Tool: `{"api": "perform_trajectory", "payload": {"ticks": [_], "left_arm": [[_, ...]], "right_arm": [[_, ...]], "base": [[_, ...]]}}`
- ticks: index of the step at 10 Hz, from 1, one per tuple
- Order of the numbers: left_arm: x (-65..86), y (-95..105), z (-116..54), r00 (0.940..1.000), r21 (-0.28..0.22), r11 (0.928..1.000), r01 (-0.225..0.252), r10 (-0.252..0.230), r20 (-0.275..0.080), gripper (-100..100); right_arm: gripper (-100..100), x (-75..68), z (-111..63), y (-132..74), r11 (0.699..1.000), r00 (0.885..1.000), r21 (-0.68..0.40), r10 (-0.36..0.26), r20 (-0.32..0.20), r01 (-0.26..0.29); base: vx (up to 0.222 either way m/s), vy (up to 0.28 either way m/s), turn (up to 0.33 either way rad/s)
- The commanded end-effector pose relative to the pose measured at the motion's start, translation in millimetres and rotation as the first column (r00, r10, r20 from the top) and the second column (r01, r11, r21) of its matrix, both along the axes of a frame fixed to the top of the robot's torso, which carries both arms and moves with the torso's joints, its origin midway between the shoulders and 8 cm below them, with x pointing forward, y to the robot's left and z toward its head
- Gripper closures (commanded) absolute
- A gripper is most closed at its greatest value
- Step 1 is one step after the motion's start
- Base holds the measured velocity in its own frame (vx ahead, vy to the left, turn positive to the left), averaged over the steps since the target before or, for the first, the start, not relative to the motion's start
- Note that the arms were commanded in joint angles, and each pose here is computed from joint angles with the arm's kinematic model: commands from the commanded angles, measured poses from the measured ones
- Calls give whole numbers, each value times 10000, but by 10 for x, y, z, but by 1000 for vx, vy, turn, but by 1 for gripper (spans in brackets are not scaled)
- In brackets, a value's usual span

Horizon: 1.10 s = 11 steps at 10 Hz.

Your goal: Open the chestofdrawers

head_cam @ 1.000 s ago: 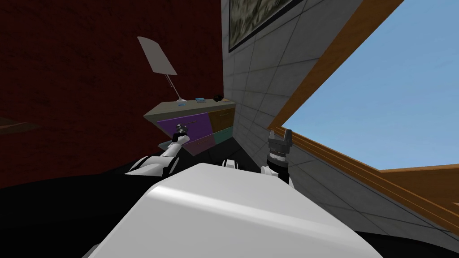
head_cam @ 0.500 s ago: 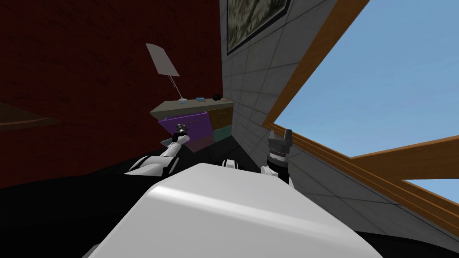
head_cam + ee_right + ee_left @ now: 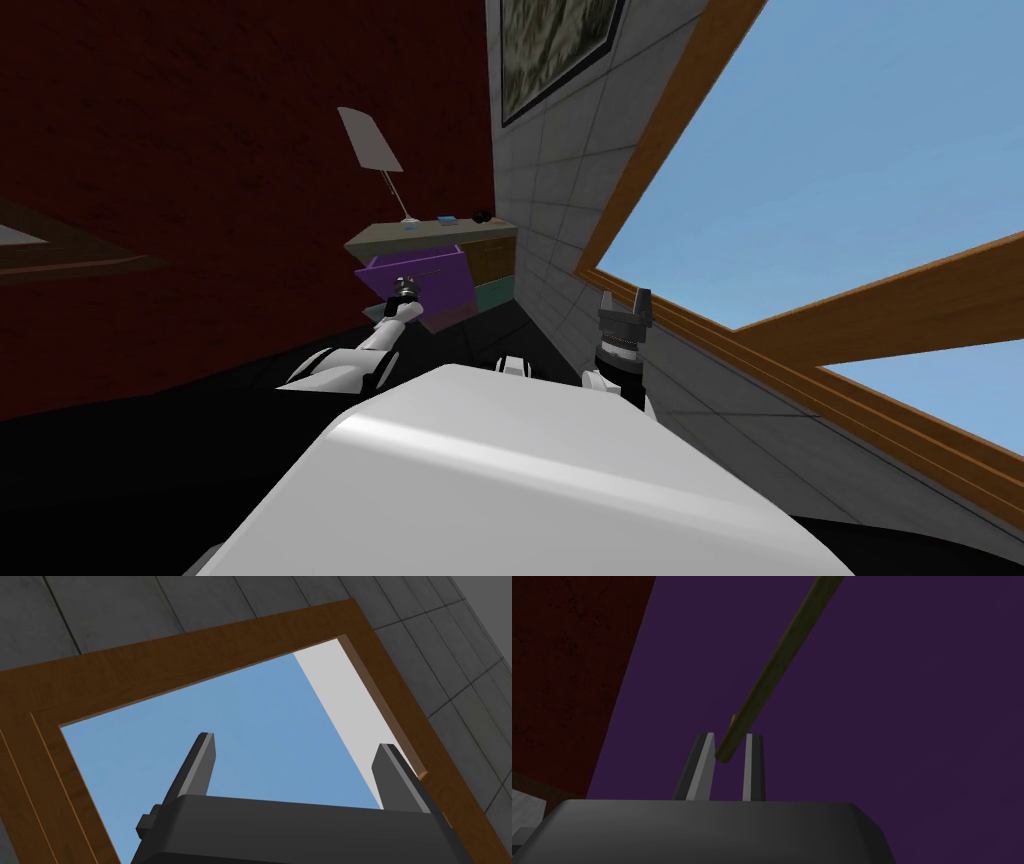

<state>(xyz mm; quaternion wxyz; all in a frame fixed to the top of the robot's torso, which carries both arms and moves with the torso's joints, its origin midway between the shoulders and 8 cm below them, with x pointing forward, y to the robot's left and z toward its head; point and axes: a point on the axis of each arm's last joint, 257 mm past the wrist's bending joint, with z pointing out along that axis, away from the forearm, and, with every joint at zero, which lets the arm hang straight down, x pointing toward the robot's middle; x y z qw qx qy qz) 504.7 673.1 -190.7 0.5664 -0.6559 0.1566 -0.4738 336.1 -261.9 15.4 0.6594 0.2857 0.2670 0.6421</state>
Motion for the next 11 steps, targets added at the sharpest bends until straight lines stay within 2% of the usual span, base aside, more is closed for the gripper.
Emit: {"api": "perform_trajectory", "payload": {"ticks": [1, 3, 4, 5, 6, 7, 8, 11], "left_arm": [[28, 102, 120, 10000, -34, 10000, 23, -23, -73, -100], [50, 174, 232, 10000, -29, 10000, 35, -36, -74, -100], [70, 243, 346, 10000, -25, 10000, 50, -50, -73, -100], [70, 243, 346, 10000, -25, 10000, 50, -50, -73, -100], [89, 309, 462, 10000, -21, 10000, 68, -68, -70, -100], [65, 275, 384, 9999, -25, 10000, 53, -54, -95, -100], [65, 279, 382, 9999, -41, 10000, 57, -57, -110, 0], [63, 277, 370, 9999, -50, 10000, 57, -58, -130, 0]], "right_arm": [[0, 0, -1, -1, 10000, 10000, -3, -1, -2, 1], [0, -1, -1, -1, 10000, 10000, -3, -2, -3, 2], [0, -1, -1, -1, 10000, 10000, -3, -2, -3, 2], [0, -1, -1, -1, 10000, 10000, -3, -2, -3, 2], [0, -1, -1, -1, 10000, 10000, -3, -2, -3, 2], [0, -1, -1, -1, 10000, 10000, -3, -2, -4, 2], [0, -1, -1, -1, 10000, 10000, -4, -2, -3, 2], [0, -1, -1, -1, 10000, 10000, -4, -2, -4, 2]], "base": [[-31, -54, 9], [-5, -61, 12], [11, -63, 9], [2, -47, 10], [-6, -46, 8], [-1, -21, 5], [0, 0, 0], [0, 0, 0]]}}
